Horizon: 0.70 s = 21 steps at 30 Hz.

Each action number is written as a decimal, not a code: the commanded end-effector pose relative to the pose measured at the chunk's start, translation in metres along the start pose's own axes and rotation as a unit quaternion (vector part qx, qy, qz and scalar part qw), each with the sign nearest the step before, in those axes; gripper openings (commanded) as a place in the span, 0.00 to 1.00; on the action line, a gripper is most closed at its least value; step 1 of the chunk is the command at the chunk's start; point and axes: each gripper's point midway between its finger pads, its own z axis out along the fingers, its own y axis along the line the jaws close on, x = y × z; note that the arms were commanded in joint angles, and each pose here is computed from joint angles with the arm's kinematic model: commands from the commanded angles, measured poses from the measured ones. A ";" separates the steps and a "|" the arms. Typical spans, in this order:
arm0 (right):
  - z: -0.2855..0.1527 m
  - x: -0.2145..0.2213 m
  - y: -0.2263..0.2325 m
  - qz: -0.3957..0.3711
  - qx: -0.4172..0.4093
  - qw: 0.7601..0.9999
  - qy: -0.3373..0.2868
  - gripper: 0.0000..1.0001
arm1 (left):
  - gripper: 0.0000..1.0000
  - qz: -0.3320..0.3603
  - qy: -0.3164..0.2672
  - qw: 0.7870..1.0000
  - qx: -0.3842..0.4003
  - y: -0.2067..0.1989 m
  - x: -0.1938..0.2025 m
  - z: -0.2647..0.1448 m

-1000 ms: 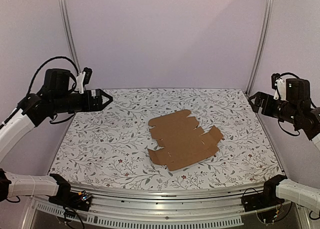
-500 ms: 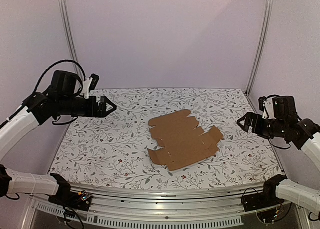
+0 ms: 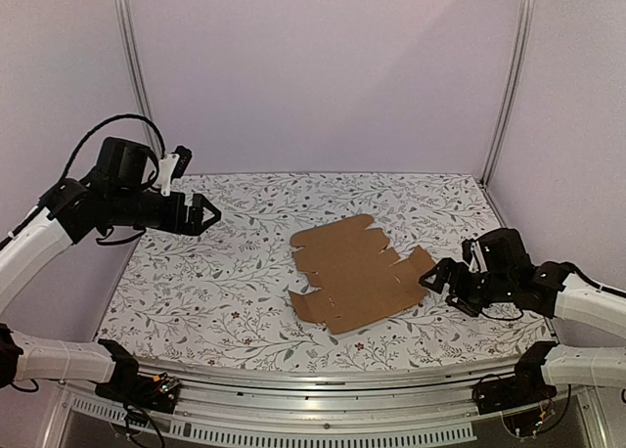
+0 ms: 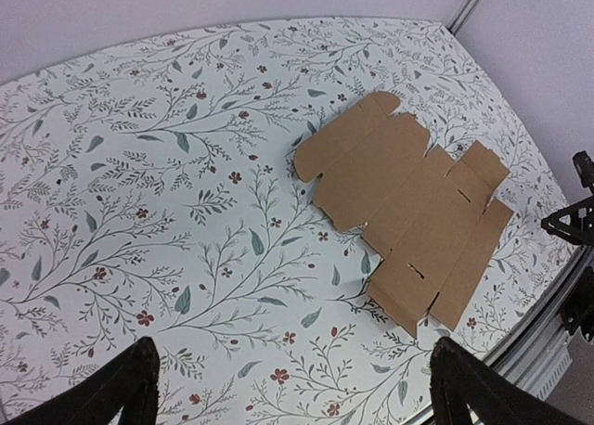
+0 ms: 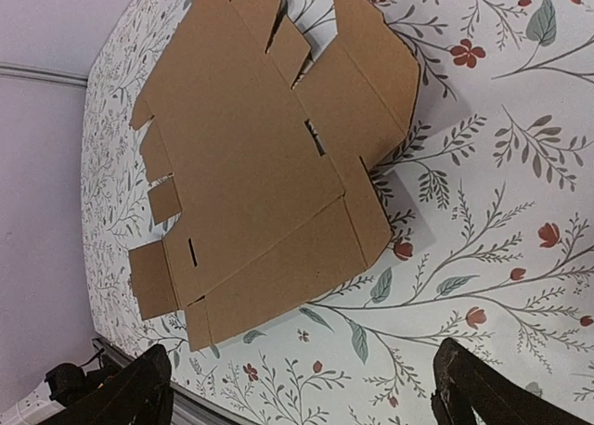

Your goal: Fold the paper box

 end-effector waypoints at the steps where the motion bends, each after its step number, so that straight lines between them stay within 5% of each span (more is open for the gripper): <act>1: 0.018 -0.005 0.013 0.079 -0.036 0.996 -0.035 0.95 | 0.99 0.017 0.023 1.000 0.005 -0.003 0.013 0.001; 21: 0.081 0.034 0.004 0.223 -0.029 0.974 -0.021 0.70 | 1.00 0.024 0.031 0.999 0.010 0.000 0.031 0.010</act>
